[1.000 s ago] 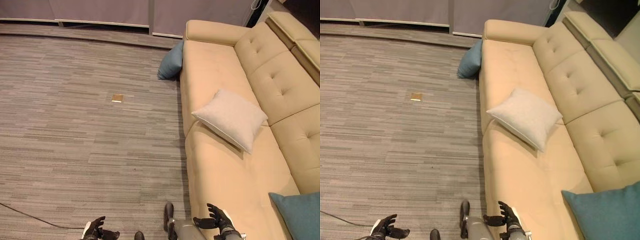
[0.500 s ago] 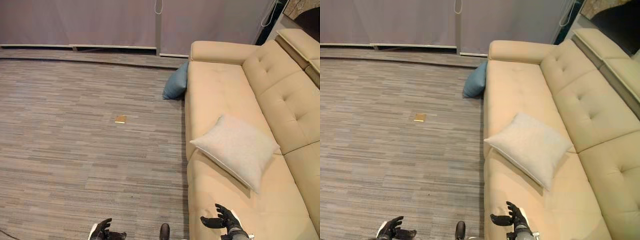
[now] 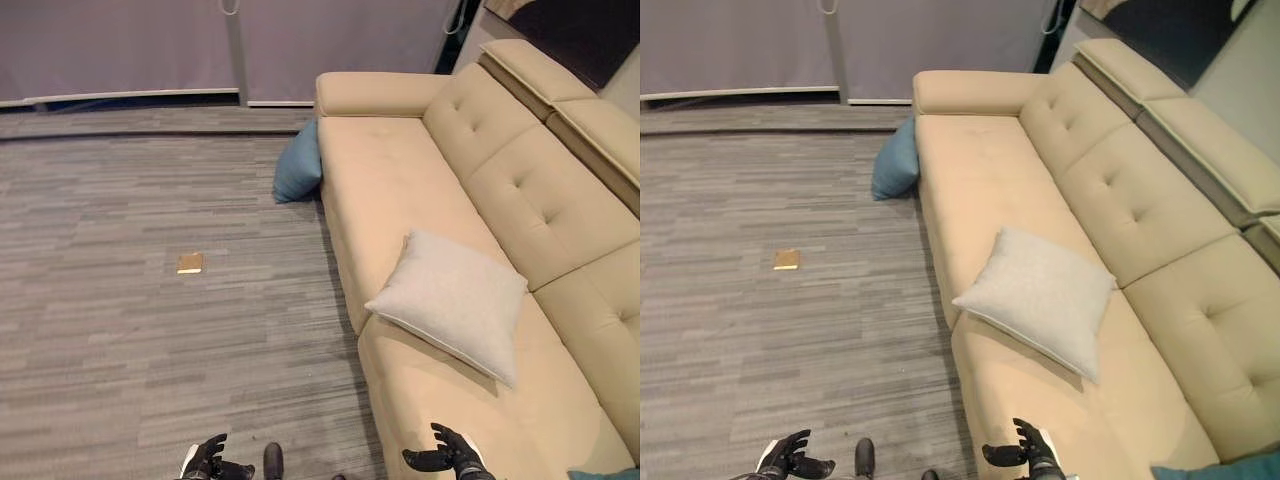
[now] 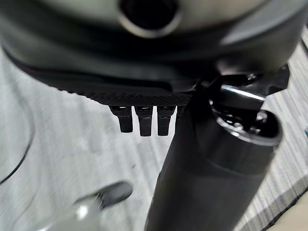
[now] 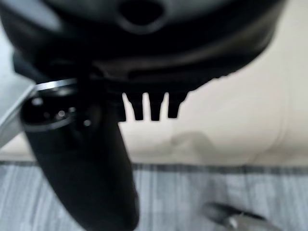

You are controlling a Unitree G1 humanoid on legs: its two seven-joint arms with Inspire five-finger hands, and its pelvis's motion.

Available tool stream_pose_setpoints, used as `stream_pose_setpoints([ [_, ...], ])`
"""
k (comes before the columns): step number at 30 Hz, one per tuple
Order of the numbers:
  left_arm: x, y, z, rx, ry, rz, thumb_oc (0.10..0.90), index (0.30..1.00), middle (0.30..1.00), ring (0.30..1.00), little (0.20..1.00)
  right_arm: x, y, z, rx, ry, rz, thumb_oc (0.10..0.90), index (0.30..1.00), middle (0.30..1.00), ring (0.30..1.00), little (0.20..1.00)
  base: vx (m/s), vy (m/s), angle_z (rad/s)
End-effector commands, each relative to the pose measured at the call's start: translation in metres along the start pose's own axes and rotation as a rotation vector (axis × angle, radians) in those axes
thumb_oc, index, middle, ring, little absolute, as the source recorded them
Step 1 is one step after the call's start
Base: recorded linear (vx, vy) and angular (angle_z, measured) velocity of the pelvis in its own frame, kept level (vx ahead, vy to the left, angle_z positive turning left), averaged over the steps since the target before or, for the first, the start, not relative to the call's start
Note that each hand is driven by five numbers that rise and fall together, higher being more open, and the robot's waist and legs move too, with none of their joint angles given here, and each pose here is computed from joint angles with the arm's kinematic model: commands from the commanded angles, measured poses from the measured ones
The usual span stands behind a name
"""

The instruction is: Pick up all the scattered cushions and arrange them neatly on the sofa.

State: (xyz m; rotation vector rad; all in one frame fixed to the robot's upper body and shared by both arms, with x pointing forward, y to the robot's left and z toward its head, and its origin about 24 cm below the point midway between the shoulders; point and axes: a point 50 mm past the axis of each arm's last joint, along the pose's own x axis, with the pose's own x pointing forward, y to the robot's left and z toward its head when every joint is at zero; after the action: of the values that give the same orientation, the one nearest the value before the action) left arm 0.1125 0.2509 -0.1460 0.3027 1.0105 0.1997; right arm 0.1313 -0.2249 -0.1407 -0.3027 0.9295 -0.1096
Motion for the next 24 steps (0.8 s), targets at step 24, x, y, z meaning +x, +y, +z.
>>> stream_pose_setpoints([
  [24, 0.001, 0.002, 0.012, 0.019, -0.068, -0.001, 0.800, 0.900, 0.900, 0.900, 0.900, 0.004, -0.024, 0.024, -0.020, -0.109, -0.075, 0.800, 0.900, 0.900, 0.900, 0.900, 0.15, -0.007, -0.41],
])
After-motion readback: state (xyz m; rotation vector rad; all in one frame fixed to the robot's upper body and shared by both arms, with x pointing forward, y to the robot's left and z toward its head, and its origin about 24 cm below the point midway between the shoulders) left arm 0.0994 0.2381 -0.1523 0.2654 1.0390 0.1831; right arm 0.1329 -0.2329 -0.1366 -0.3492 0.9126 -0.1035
